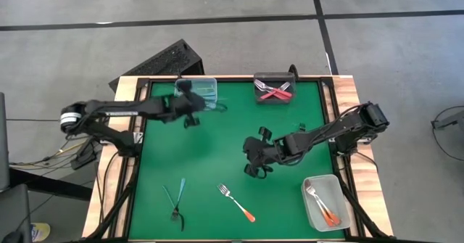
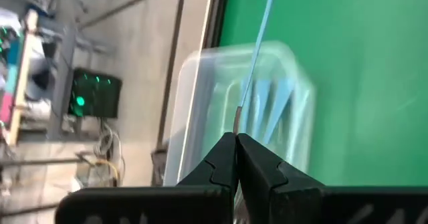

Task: Sort silverware by color (type)
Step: Put the black fork into the transparent bin

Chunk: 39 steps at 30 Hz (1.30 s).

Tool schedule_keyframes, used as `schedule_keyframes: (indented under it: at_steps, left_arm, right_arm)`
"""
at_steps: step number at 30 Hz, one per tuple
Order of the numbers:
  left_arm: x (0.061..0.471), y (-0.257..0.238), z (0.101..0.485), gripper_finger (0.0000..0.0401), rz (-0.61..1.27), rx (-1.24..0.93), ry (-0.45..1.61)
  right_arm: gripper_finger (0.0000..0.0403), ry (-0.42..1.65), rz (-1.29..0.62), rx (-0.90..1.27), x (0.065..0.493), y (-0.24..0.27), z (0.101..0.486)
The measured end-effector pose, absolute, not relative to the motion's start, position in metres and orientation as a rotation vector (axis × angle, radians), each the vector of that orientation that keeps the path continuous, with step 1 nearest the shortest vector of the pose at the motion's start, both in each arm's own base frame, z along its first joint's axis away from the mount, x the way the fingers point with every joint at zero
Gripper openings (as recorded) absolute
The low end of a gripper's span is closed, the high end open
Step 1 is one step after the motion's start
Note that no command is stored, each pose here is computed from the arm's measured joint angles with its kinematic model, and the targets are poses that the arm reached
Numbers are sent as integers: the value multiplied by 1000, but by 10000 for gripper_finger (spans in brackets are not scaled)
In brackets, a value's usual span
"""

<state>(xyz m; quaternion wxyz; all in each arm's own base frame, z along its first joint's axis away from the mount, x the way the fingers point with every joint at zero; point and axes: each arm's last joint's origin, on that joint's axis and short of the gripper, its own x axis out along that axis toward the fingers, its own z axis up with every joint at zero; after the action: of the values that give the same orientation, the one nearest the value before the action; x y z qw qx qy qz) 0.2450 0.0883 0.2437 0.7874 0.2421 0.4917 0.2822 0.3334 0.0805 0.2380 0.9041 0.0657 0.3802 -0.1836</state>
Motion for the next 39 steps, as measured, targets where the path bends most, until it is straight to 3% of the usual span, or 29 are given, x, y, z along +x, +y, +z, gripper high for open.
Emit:
schedule_keyframes:
  at_steps: [6,10,15,21,29,34,39]
  left_arm:
    - [204,126,233,0,581,394,1102]
    - [192,139,219,0,536,282,1105]
    - [189,151,210,9,609,267,1103]
    - [192,155,211,69,655,232,1046]
    - [196,146,208,149,648,5,976]
    - [214,120,205,157,427,-114,862]
    - [235,85,205,157,312,-66,783]
  right_arm:
    - [88,880,-443,133,323,79,232]
    - [88,882,-446,136,323,80,231]
    - [88,892,-513,123,319,76,230]
    - [88,1015,-725,195,301,61,223]
    - [90,1067,-1209,196,259,47,225]
    - [119,1094,-1320,210,244,47,216]
    - [182,1207,-1374,276,226,41,187]
